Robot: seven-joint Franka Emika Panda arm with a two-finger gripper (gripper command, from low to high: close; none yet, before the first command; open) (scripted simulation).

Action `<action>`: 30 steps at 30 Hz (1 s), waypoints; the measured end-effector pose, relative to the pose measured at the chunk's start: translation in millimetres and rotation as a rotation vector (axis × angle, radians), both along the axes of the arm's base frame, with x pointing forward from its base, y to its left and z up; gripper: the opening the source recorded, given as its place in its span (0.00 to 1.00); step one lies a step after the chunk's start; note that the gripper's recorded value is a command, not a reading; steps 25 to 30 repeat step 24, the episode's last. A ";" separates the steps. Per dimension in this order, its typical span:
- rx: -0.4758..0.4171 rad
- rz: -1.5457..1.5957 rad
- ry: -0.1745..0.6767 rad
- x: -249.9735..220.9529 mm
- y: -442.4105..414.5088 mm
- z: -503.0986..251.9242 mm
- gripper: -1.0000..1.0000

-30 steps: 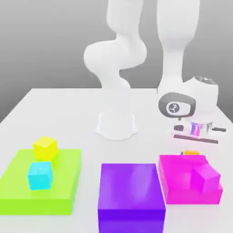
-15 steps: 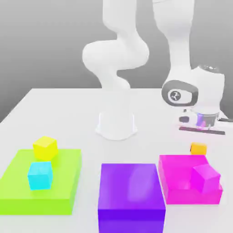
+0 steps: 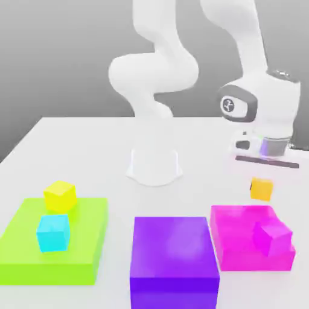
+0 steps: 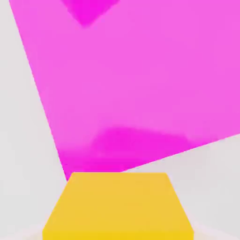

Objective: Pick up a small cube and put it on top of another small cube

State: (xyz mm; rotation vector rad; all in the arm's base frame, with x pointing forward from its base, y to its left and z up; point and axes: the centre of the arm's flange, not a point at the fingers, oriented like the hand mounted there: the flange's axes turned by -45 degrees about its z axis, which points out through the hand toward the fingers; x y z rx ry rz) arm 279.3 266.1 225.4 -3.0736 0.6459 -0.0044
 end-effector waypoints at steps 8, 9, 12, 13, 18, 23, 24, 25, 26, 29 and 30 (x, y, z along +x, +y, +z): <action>0.000 -0.215 0.000 109.8 -24.6 74.7 0.00; -0.001 -0.219 -0.001 112.8 -25.3 71.3 0.00; -0.004 -0.223 -0.003 115.9 -25.8 50.6 0.00; -0.003 -0.222 -0.003 115.7 -25.5 42.1 0.00; -0.001 -0.217 0.000 113.3 -23.6 24.3 1.00; -0.003 -0.217 0.000 113.5 -23.5 28.3 1.00; -0.004 -0.218 -0.001 114.2 -23.7 35.8 1.00; -0.004 -0.218 -0.001 114.2 -23.7 35.8 1.00; -0.004 -0.218 -0.001 114.2 -23.7 35.8 1.00; -0.004 -0.218 -0.001 114.2 -23.7 35.8 1.00; -0.004 -0.218 -0.001 114.2 -23.7 35.8 1.00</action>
